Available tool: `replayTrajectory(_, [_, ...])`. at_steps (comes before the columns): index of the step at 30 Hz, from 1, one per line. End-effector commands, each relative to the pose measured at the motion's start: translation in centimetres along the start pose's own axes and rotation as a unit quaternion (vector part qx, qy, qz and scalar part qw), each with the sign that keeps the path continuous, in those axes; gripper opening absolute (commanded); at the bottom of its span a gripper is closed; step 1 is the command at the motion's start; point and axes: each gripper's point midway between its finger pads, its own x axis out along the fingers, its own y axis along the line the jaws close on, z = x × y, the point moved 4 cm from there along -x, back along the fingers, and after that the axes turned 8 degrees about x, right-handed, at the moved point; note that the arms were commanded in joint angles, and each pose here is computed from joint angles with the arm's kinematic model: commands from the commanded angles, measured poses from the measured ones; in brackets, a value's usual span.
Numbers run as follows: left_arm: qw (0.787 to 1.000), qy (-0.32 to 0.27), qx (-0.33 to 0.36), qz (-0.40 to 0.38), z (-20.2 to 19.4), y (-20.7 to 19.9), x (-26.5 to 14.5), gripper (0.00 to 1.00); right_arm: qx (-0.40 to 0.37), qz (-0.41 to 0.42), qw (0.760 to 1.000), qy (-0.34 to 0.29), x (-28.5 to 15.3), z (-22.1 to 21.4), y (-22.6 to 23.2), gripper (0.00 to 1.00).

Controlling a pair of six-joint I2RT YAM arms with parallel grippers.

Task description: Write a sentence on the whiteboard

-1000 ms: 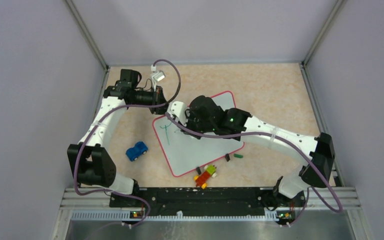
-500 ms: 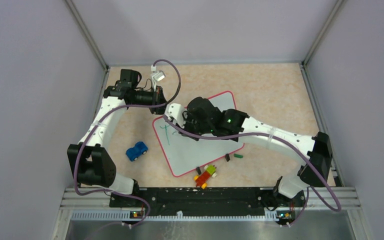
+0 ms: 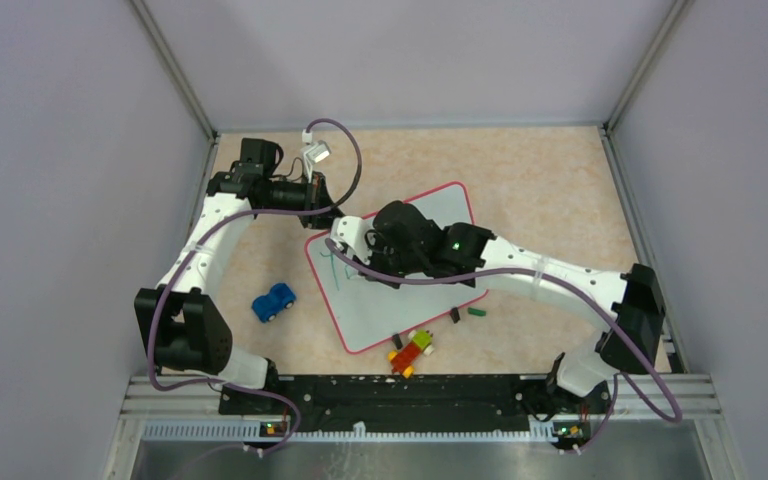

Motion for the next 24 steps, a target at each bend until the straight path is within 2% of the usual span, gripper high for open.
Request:
replayTrajectory(1, [1.0,0.003,-0.003,-0.003,-0.3,-0.9,0.0,0.0,-0.011,-0.019,1.0,-0.019,-1.4,0.6,-0.3,0.0])
replayTrajectory(24, [1.0,0.001,-0.001,-0.004,-0.3,-0.9,-0.1,0.0,-0.006,-0.054,0.997,-0.047,-2.1,3.6,-2.4,0.0])
